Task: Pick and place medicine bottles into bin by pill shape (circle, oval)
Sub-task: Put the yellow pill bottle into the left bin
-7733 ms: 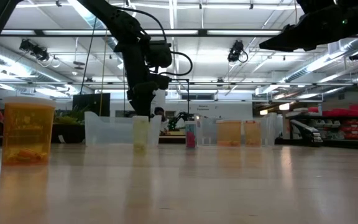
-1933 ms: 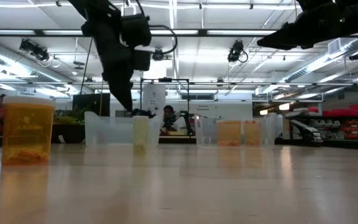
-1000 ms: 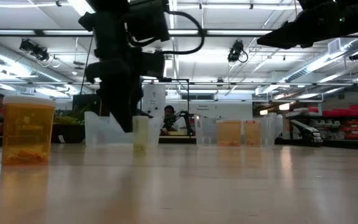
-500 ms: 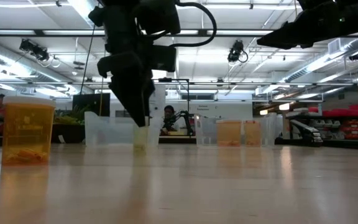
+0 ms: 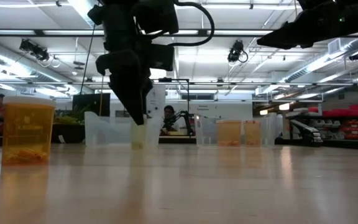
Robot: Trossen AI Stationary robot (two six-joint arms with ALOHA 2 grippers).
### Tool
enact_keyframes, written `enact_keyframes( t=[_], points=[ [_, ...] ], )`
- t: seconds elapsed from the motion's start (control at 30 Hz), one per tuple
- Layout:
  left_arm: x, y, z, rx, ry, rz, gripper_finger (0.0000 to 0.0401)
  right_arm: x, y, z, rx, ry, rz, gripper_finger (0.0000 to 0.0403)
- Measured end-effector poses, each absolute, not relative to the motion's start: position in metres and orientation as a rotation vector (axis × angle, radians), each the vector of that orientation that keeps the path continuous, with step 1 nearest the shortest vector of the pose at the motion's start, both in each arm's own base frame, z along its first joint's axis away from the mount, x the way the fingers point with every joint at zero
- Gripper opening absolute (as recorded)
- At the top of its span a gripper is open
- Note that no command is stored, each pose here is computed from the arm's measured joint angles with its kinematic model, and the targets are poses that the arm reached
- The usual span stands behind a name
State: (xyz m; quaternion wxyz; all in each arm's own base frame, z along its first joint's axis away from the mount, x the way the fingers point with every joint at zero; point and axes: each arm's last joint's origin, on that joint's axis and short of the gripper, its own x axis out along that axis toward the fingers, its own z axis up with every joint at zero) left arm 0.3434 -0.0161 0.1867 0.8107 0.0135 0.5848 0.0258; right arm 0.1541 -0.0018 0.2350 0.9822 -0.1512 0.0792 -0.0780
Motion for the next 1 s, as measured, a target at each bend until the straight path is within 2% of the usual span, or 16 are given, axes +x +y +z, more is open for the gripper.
enact_keyframes(
  t=[0.13,0.4,0.63,0.83,1.0],
  points=[
    [0.337,-0.009,0.194,0.018,1.264,0.073,0.0143,0.154,-0.002,0.235,-0.303,0.159,-0.157,0.0254],
    [0.317,0.020,0.221,-0.028,1.277,0.156,0.0126,0.154,-0.002,0.235,-0.303,0.163,-0.157,0.0254],
    [0.300,0.047,0.243,-0.046,1.240,0.218,0.0141,0.154,-0.002,0.235,-0.303,0.163,-0.156,0.0254],
    [0.290,0.072,0.250,-0.043,1.232,0.255,0.0129,0.154,-0.002,0.235,-0.303,0.164,-0.156,0.0254],
    [0.282,0.097,0.248,-0.057,1.253,0.299,0.0143,0.154,-0.002,0.235,-0.304,0.164,-0.156,0.0254]
  ],
)
